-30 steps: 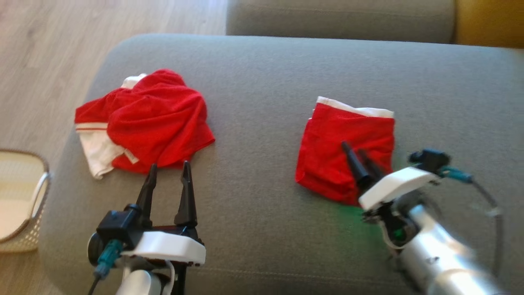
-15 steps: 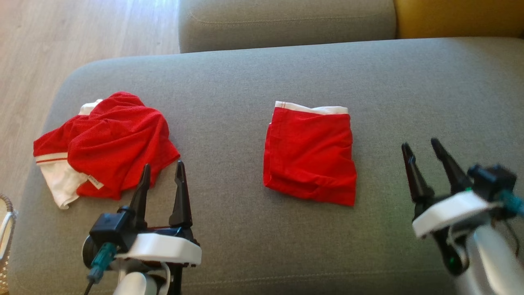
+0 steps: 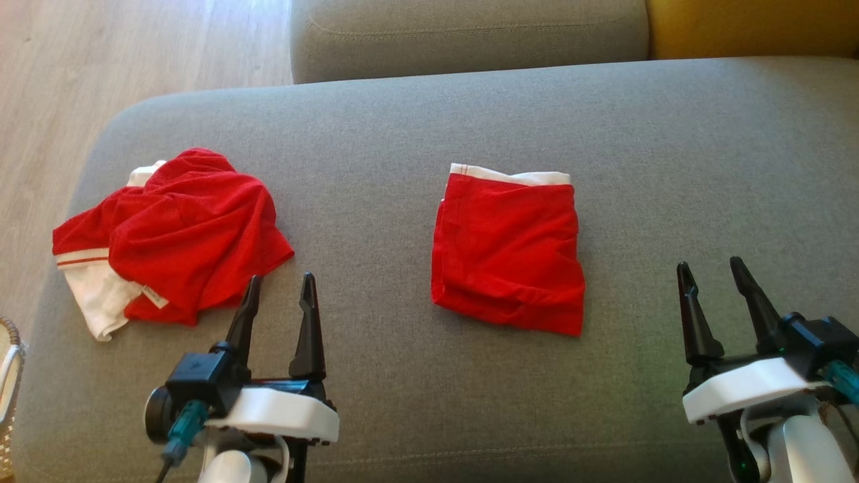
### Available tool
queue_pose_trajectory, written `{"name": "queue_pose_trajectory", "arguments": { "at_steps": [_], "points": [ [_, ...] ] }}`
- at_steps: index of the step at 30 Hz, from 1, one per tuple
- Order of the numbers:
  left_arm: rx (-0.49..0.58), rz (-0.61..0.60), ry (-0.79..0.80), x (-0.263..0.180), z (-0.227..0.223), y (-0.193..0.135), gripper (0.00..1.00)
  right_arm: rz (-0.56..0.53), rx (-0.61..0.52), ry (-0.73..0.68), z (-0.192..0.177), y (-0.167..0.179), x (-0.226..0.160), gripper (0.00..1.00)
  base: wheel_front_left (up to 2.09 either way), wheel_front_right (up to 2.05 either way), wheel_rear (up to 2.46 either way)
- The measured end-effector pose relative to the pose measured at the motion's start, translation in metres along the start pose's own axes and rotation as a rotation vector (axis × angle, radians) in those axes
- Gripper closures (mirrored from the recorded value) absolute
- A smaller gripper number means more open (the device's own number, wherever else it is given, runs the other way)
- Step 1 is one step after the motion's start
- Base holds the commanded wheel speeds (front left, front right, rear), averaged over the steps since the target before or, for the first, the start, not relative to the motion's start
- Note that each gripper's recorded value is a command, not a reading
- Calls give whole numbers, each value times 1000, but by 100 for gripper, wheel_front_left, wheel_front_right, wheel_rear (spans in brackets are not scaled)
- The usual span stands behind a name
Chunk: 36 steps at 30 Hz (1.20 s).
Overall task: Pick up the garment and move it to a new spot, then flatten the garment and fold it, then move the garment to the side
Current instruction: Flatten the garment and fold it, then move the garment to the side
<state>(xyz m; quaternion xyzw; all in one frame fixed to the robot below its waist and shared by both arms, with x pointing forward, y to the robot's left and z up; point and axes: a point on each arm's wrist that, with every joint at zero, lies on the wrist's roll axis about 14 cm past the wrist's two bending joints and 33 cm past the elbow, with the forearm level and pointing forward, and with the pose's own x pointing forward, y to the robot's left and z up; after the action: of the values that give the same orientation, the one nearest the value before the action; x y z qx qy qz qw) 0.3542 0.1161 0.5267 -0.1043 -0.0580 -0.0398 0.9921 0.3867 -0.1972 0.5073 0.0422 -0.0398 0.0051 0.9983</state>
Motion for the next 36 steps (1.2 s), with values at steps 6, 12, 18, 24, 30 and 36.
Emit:
{"name": "queue_pose_trajectory", "arguments": {
  "at_steps": [6, 12, 18, 24, 30, 36],
  "points": [
    [0, 2, 8, 0, -2, 1, 0, 3, 7, 4, -2, 2, 0, 0, 0, 0, 0],
    [-2, 7, 35, 1, -11, 2, 0, 16, 23, 26, -11, 7, 6, 100, 0, 0, 0],
    [-19, 28, 61, 3, -19, 7, 0, 96, 45, 56, -23, 37, 36, 100, 0, 0, 0],
    [-10, 56, 60, 7, -19, 15, 0, 134, 104, 142, -47, 58, 62, 100, 0, 0, 0],
    [1, 95, 75, 7, -24, 28, 0, 186, 111, 263, -82, 81, 86, 100, 0, 0, 0],
    [10, 140, 85, 8, -26, 39, 0, 226, 51, 358, -112, 90, 109, 100, 0, 0, 0]
  ]
}}
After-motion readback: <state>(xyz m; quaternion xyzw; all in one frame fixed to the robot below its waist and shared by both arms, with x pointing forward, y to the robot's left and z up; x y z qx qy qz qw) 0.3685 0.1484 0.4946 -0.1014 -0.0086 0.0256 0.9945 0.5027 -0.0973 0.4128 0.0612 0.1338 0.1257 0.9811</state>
